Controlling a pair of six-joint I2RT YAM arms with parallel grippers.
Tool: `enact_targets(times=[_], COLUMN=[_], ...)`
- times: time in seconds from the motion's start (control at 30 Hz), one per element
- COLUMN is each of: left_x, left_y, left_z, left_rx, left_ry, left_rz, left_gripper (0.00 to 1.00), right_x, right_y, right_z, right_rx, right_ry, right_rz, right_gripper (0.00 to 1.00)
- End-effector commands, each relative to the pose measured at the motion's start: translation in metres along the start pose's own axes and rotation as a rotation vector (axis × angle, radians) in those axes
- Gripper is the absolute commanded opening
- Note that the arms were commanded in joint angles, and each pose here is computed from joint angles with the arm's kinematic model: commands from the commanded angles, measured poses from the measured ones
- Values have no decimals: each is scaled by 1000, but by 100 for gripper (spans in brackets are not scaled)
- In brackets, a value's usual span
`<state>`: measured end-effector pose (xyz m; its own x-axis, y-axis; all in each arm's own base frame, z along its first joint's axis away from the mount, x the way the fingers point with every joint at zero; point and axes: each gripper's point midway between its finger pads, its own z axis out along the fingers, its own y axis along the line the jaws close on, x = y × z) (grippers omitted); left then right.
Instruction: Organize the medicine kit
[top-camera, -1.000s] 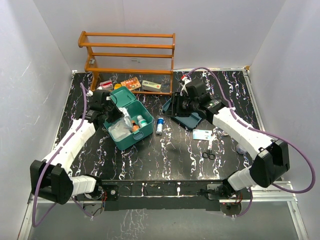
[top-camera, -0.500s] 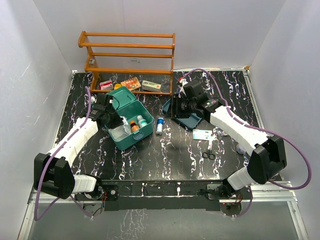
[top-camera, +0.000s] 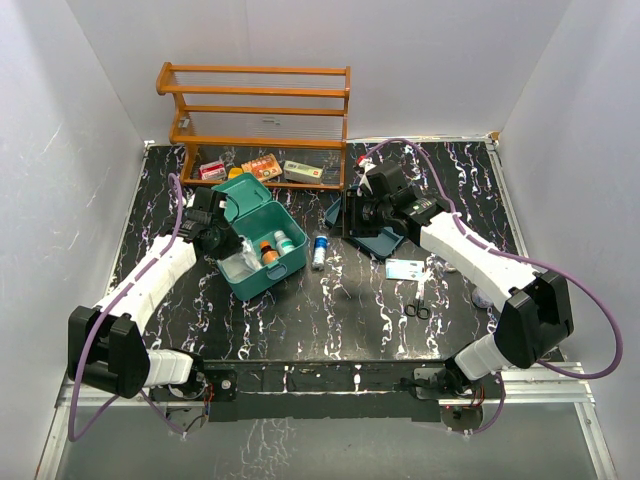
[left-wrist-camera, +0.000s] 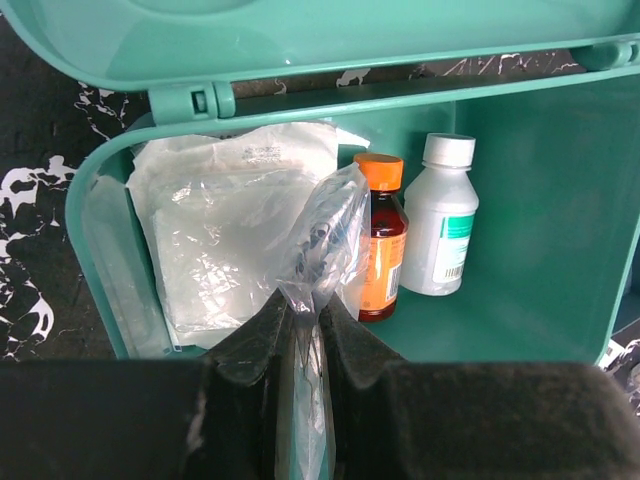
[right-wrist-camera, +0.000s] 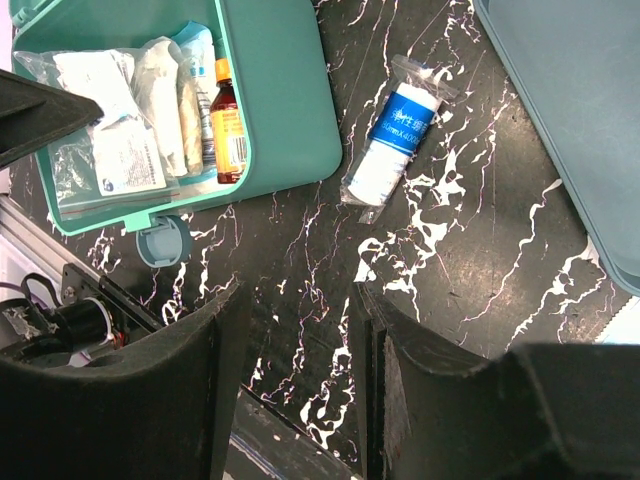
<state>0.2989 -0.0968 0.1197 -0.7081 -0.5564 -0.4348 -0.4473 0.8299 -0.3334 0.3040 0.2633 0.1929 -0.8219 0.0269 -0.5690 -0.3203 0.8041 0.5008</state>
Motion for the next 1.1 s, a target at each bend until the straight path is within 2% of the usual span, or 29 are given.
enact_targets(times=[0.0, 0.1, 0.3, 0.53, 0.7, 0.93, 1.07], left_x=[1, -1, -10, -42, -50, -20, -6], left_y=[18, 26, 34, 26, 20, 5, 15], left_z=[0, -2, -12, -39, -48, -30, -20], left_rx=[-73, -114, -179, -203, -189, -86, -145], left_ry=[-13, -22, -41, -123, -133, -4, 49], left_rz=[5, 18, 46, 83, 96, 70, 24], left_gripper=[7, 11, 30, 44, 47, 48, 48], right_x=[-15, -14, -14, -13, -14, -12, -11], right_y=[10, 10, 10, 10, 9, 7, 6], right_z=[-10, -9, -8, -6, -5, -3, -2], right_rx=[-35, -34, -36, -39, -34, -25, -22], right_ry=[-66, -65, -60, -57, -59, -58, -56], right_rz=[-26, -26, -21, -13, -9, -3, -1], right_gripper=[42, 42, 42, 42, 42, 42, 42])
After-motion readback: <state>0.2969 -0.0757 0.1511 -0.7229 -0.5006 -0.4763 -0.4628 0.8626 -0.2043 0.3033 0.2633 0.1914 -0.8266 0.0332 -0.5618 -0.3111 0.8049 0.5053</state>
